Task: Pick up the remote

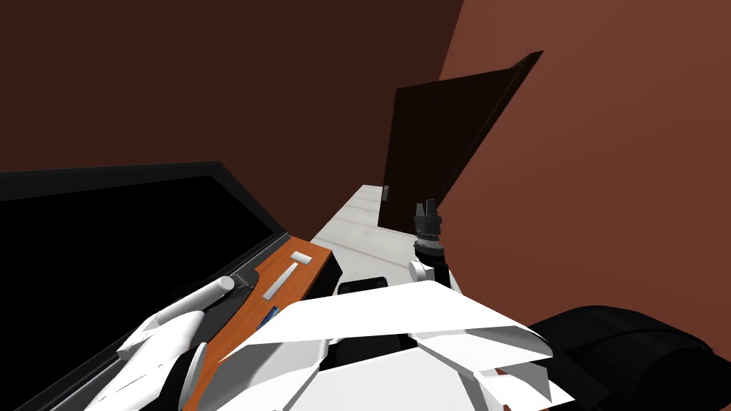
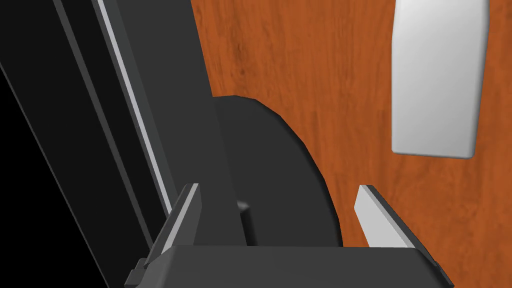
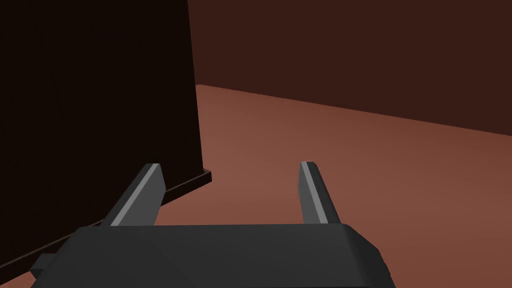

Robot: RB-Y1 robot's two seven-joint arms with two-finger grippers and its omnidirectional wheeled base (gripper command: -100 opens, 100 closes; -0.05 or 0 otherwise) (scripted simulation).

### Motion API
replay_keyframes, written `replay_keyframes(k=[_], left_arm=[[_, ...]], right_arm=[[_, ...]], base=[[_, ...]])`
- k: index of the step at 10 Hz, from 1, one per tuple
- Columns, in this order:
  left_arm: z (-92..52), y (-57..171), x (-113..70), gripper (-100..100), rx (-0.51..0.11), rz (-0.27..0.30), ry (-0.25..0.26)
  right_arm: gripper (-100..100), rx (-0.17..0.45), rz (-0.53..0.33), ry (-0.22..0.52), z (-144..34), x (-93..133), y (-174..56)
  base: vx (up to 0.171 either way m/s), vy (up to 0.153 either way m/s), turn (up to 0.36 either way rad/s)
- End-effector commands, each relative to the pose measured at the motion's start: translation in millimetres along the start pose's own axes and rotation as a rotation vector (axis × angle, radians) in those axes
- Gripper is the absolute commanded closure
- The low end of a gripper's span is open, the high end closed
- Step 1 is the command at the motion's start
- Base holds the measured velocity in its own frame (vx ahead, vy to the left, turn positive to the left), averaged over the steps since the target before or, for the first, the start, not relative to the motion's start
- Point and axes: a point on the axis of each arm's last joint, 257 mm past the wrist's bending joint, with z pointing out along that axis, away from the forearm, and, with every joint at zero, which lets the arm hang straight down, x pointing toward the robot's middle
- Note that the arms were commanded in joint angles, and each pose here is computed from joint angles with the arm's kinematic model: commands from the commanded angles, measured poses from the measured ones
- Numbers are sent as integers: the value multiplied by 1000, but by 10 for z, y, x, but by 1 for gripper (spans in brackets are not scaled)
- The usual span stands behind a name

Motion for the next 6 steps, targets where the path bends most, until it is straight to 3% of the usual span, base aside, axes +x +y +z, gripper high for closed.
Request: replay_keyframes(k=[1, 2, 3, 4, 5, 6], left_arm=[[36, 198, -87, -100, -66, -63, -19], [55, 286, -145, -100, -84, -70, -30], [77, 520, -248, -100, -147, -127, -50], [77, 520, -248, -100, -147, -127, -50], [80, 686, -290, -100, -195, -174, -60], [85, 740, -320, -100, -205, -179, -66]], right_arm=[[0, 0, 0, 0, 0, 0, 0], [0, 0, 0, 0, 0, 0, 0], [0, 0, 0, 0, 0, 0, 0], [0, 0, 0, 0, 0, 0, 0], [0, 0, 0, 0, 0, 0, 0], [0, 0, 0, 0, 0, 0, 0]], base=[[19, 37, -212], [16, 37, -126], [16, 39, -225], [16, 41, -109], [21, 47, -201], [17, 44, -96]])
